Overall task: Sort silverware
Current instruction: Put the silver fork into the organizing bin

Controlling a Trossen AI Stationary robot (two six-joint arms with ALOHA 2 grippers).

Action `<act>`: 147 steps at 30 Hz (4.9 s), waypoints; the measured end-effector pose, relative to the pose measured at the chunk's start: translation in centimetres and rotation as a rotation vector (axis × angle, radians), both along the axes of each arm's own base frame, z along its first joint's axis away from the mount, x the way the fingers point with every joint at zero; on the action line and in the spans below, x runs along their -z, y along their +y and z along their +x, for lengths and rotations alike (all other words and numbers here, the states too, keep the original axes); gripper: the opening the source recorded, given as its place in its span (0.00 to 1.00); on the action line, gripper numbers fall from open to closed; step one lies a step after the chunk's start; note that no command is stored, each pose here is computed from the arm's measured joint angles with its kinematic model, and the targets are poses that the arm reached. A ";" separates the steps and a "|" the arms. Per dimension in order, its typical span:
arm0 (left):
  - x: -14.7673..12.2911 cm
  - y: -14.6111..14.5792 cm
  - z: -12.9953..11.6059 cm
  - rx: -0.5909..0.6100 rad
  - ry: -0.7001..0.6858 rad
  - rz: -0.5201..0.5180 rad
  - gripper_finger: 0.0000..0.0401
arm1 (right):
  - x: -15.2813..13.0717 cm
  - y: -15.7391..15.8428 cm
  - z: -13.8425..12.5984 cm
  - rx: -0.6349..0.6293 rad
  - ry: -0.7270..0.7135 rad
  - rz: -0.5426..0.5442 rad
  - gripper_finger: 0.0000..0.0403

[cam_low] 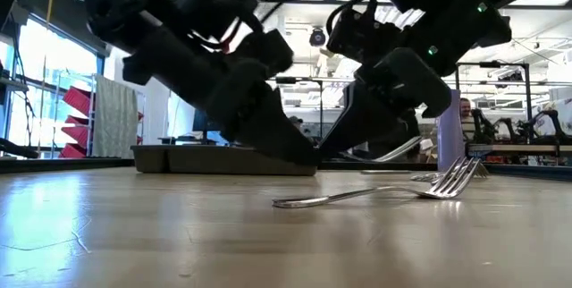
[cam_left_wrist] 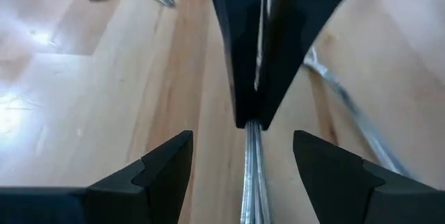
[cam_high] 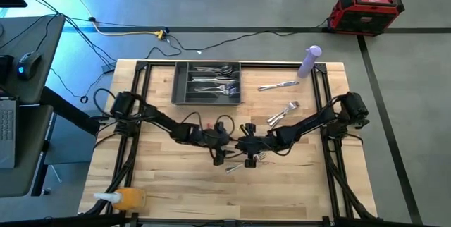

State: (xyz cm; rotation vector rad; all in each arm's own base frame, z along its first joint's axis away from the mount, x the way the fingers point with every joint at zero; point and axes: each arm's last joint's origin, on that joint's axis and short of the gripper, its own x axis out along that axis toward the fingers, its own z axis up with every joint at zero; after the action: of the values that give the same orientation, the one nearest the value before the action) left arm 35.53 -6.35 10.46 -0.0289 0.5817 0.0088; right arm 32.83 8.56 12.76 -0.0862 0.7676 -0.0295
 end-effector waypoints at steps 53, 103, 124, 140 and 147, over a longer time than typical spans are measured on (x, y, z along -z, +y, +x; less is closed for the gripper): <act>-8.2 2.4 -2.8 -0.359 0.346 0.857 0.00 | -7.3 -1.6 -7.4 0.420 0.086 -0.263 0.43; -9.3 14.0 -8.4 -0.307 0.412 0.497 0.33 | -2.3 -1.8 -7.9 0.003 0.081 0.162 0.43; -9.8 1.1 -7.4 -0.345 0.116 0.244 0.33 | 4.2 1.4 -4.3 -0.347 -0.006 0.255 0.35; -4.9 -0.1 -4.6 -0.244 0.163 0.130 0.33 | 4.2 0.9 -4.0 -0.275 -0.035 0.287 0.00; -3.8 -0.3 -4.1 -0.156 0.185 0.138 0.33 | 1.6 0.8 -4.0 -0.304 -0.134 0.258 0.06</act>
State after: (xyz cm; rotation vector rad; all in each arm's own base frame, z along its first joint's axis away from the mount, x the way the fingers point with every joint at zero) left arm 31.41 -6.68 14.30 0.0617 0.7614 0.2046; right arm 28.80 9.38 11.12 0.0454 0.6125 0.3490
